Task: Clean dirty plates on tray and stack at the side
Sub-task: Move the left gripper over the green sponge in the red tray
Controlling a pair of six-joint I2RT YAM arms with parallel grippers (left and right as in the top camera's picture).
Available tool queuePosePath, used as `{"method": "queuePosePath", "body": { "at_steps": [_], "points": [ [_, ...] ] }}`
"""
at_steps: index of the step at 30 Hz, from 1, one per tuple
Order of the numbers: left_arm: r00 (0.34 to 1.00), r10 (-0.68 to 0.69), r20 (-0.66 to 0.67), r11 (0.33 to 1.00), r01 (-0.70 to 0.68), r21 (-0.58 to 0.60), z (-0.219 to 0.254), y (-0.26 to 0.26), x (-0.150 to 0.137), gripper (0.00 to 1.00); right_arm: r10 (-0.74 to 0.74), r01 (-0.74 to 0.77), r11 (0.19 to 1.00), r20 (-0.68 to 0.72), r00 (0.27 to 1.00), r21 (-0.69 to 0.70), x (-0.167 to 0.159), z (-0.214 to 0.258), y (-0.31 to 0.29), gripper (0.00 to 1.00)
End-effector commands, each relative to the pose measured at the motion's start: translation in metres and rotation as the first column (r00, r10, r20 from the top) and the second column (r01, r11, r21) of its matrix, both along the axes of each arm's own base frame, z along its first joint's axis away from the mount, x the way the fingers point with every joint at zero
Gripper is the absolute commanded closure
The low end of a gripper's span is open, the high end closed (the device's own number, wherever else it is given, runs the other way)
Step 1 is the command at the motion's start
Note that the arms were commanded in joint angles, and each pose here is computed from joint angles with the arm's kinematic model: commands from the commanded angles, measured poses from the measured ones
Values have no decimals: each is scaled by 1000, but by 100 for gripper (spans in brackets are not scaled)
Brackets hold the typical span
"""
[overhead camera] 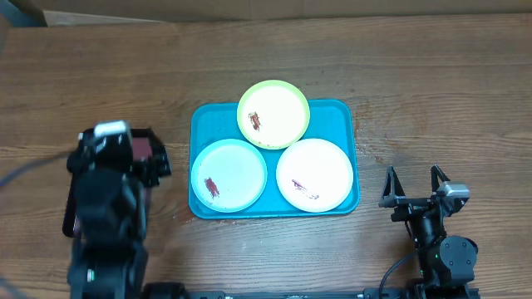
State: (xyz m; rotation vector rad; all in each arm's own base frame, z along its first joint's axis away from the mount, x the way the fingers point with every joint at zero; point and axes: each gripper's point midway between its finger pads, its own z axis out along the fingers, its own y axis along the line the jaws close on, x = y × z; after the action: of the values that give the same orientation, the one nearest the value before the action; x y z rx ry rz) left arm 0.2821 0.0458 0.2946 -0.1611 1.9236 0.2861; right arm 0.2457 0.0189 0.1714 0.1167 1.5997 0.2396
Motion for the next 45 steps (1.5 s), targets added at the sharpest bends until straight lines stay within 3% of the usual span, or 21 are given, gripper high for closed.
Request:
{"method": "queuePosePath", "body": {
  "at_steps": [1, 4, 7, 10, 13, 15, 17, 21, 26, 31, 36, 41, 45],
  "points": [
    [987, 143, -71, 989, -146, -39, -9, 23, 9, 0, -5, 5, 1000, 4, 1000, -4, 0, -2, -1, 0],
    [934, 343, -104, 923, -355, -145, -19, 59, 1, 0, -5, 5, 1000, 4, 1000, -4, 0, -2, -1, 0],
    [882, 447, -151, 839, -472, -271, -36, 84, -9, 1, -5, 5, 1000, 4, 1000, -4, 0, -2, -1, 0],
    [874, 434, -220, 801, -486, -349, -55, 89, -10, 0, -5, 5, 1000, 4, 1000, -4, 0, -2, -1, 0],
    [913, 299, -278, 778, -402, -483, -72, 65, 0, 0, -5, 5, 1000, 4, 1000, -4, 0, -2, -1, 0],
    [895, 263, -361, 783, -417, -462, -90, 61, -5, 1, -5, 5, 1000, 4, 1000, -4, 0, -2, -1, 0],
    [859, 331, -390, 771, -484, -413, -98, 75, -8, 1, -5, 5, 1000, 4, 1000, -4, 0, -2, -1, 0],
    [745, 490, -452, 640, -660, -394, -121, 105, -16, 0, -5, 5, 1000, 4, 1000, -4, 0, -2, -1, 0],
    [617, 401, -677, 511, -764, -393, -177, 104, -26, 0, -5, 5, 1000, 4, 1000, -4, 0, -2, -1, 0],
    [490, 363, -793, 479, -828, -292, -200, 110, -29, 0, -5, 5, 1000, 4, 1000, -4, 0, -2, -1, 0],
    [529, 378, -760, 486, -812, -323, -202, 122, -5, 0, -5, 5, 1000, 4, 1000, -4, 0, -2, -1, 0],
    [549, 409, -729, 452, -816, -361, -210, 131, 13, 0, -5, 5, 1000, 4, 1000, -4, 0, -2, -1, 0],
    [569, 370, -734, 447, -802, -396, -225, 128, 26, 0, -5, 5, 1000, 4, 1000, -4, 0, -2, -1, 0]
  ]
}}
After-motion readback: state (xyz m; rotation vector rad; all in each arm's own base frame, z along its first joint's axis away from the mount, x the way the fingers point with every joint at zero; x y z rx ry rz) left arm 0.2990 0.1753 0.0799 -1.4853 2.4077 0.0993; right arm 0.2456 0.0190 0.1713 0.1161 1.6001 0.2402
